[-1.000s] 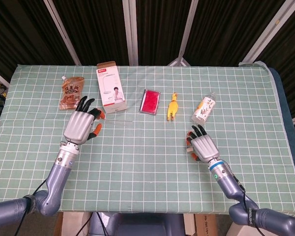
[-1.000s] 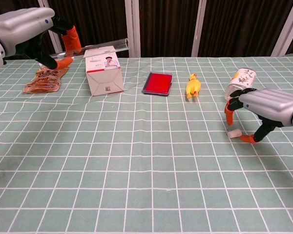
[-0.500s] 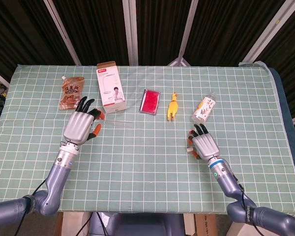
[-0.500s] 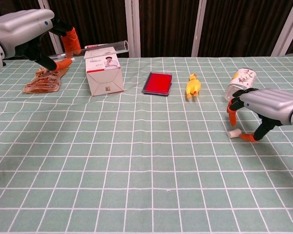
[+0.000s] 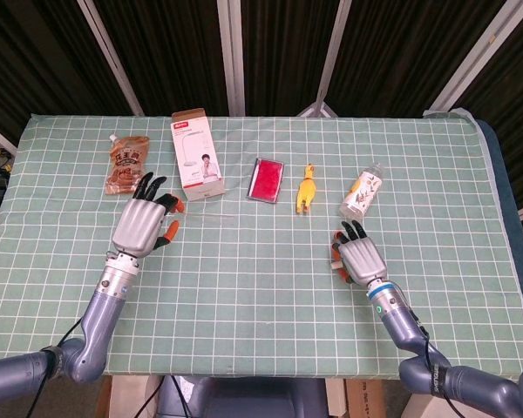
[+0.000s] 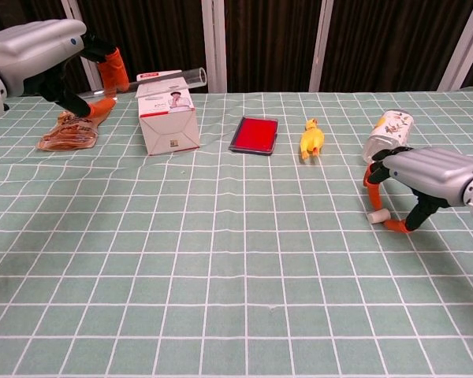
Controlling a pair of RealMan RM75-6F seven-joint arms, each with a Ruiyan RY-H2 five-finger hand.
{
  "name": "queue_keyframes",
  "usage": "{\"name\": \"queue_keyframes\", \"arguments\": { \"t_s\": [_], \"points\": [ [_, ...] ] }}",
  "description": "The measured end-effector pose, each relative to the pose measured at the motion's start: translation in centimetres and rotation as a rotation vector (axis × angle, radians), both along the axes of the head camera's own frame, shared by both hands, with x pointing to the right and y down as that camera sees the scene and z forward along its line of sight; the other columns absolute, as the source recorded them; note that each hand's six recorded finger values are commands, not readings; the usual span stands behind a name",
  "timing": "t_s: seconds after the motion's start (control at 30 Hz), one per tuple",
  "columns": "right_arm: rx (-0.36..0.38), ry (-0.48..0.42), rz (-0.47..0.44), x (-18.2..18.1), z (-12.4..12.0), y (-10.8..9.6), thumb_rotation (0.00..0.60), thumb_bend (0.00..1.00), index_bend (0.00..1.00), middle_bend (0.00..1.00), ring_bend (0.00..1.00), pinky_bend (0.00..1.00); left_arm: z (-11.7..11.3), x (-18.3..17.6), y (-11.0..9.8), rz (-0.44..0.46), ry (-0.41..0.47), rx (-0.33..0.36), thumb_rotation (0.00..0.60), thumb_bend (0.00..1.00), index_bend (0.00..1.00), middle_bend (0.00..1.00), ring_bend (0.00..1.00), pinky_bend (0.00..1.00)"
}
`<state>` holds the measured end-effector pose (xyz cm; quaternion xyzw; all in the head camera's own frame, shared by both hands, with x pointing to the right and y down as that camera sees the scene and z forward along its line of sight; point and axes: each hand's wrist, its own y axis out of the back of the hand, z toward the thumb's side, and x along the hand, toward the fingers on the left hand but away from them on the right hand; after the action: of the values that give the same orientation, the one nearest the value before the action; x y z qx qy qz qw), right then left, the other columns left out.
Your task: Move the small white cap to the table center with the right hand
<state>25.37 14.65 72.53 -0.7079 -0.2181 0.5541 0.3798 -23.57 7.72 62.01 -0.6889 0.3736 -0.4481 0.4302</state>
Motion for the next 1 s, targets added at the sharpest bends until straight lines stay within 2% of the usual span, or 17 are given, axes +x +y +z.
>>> {"name": "queue_keyframes", "arguments": {
  "t_s": [0.4, 0.57, 0.83, 1.0],
  "points": [
    [0.042, -0.004, -0.002, -0.1, -0.7, -0.5, 0.600, 0.36, 0.58, 0.29, 0.04, 0.00, 0.3, 0.4, 0.2, -0.001, 0.008, -0.009, 0.600, 0.62, 0.49, 0.50, 0.12, 0.00],
    [0.109, -0.021, 0.019, 0.2, -2.4, -1.9, 0.600, 0.36, 0.58, 0.29, 0.04, 0.00, 0.8, 1.1, 0.6, -0.018, 0.031, -0.034, 0.600, 0.62, 0.49, 0.50, 0.12, 0.00],
    [0.253, -0.052, 0.059, 0.8, -6.3, -4.7, 0.600, 0.36, 0.58, 0.29, 0.04, 0.00, 2.9, 3.3, 2.2, -0.122, 0.121, -0.126, 0.600, 0.62, 0.49, 0.51, 0.13, 0.00],
    [0.338, -0.050, 0.049, 0.8, -8.2, -5.8, 0.600, 0.36, 0.58, 0.29, 0.04, 0.00, 4.4, 4.3, 3.0, -0.153, 0.141, -0.144, 0.600, 0.63, 0.49, 0.52, 0.13, 0.00]
  ]
}}
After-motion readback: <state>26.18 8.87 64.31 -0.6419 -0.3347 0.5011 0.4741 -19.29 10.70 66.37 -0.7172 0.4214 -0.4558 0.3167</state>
